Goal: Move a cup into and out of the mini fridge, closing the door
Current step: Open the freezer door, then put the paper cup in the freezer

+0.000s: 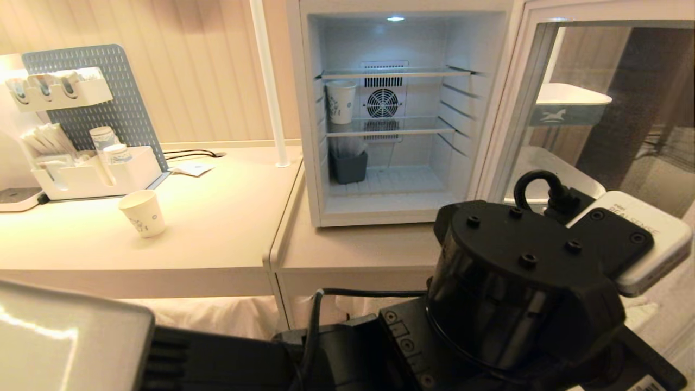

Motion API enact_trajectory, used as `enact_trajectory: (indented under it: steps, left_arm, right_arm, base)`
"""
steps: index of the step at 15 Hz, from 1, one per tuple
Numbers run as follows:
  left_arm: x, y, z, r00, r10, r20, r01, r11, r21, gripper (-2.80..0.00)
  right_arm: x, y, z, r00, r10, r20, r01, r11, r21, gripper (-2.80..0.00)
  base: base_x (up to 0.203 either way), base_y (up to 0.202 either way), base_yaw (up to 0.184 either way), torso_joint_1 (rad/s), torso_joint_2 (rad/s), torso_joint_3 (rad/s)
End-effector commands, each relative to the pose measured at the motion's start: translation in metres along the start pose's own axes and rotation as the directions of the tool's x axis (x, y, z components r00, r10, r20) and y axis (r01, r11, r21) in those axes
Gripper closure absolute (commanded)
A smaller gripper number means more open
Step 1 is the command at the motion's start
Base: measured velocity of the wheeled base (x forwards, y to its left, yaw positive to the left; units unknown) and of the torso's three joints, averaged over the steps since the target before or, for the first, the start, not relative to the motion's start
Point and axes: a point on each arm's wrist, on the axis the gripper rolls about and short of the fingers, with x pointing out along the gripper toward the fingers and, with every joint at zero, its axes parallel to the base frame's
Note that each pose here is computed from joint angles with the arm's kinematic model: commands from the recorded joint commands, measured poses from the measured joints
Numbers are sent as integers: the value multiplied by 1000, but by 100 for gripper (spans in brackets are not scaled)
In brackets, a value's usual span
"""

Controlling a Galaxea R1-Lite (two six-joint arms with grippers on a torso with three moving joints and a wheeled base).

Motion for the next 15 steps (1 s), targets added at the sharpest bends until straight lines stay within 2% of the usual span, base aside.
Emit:
enact_trajectory:
  steps: [1,4,6,8,9,11,12,14,15]
  left_arm:
    - [-3,12,-1,999,41,-4,-41,999,-1,0]
    - [-29,66,8,981,194,0,-194,981,10,0]
    - [-62,101,12,951,310,-14,-309,951,23,0]
    - [-103,134,18,902,430,-41,-429,903,31,0]
    - [-127,140,27,878,473,-67,-472,881,29,0]
    - [-181,140,37,817,550,-175,-556,831,16,0]
    - [-208,134,37,784,583,-214,-595,804,13,0]
    - [-257,115,23,720,645,-255,-664,748,16,0]
    - [-283,104,18,680,688,-252,-708,706,17,0]
  right_arm:
    - [0,0,0,1000,1,0,-1,1000,-1,0]
    - [0,0,0,1000,1,-1,-1,1000,-1,0]
    - [0,0,0,1000,1,0,-1,1000,-1,0]
    - [0,0,0,1000,1,-1,-1,1000,-1,0]
    - [0,0,0,1000,1,0,-1,1000,-1,0]
    - [0,0,0,1000,1,0,-1,1000,-1,0]
    - [0,0,0,1000,1,0,-1,1000,-1,0]
    - [0,0,0,1000,1,0,-1,1000,-1,0]
    - [0,0,0,1000,1,0,-1,1000,-1,0]
  base:
    - [0,0,0,0,0,0]
    - [0,0,0,0,0,0]
    - [0,0,0,0,0,0]
    - [0,0,0,0,0,0]
    - [0,0,0,0,0,0]
    - [0,0,0,0,0,0]
    - [0,0,0,0,0,0]
    - [0,0,0,0,0,0]
    - [0,0,0,0,0,0]
